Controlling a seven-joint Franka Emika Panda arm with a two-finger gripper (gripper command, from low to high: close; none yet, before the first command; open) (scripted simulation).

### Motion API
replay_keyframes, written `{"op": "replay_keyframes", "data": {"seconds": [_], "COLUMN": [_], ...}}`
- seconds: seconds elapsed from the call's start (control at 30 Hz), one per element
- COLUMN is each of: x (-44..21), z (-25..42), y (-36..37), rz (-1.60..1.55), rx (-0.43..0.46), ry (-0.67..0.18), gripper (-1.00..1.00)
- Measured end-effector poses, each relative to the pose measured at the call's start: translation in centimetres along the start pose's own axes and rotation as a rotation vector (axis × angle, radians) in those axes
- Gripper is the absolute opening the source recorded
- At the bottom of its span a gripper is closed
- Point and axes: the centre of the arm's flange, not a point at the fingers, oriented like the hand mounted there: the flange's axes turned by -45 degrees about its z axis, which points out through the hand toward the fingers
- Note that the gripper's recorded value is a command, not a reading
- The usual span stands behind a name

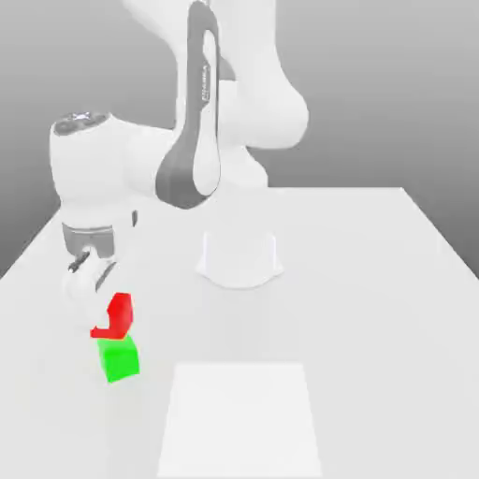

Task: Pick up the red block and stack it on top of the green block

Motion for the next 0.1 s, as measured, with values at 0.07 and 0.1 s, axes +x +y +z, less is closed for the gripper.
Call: {"op": "replay_keyframes", "data": {"seconds": [0.07,0.1], "x": [-0.01,-0.02], "z": [0.00,0.00], "y": [-0.01,-0.01], "rz": [0.000,-0.001], "rx": [0.000,0.000], "ry": [0.000,0.000], "gripper": [1.00,1.00]}}
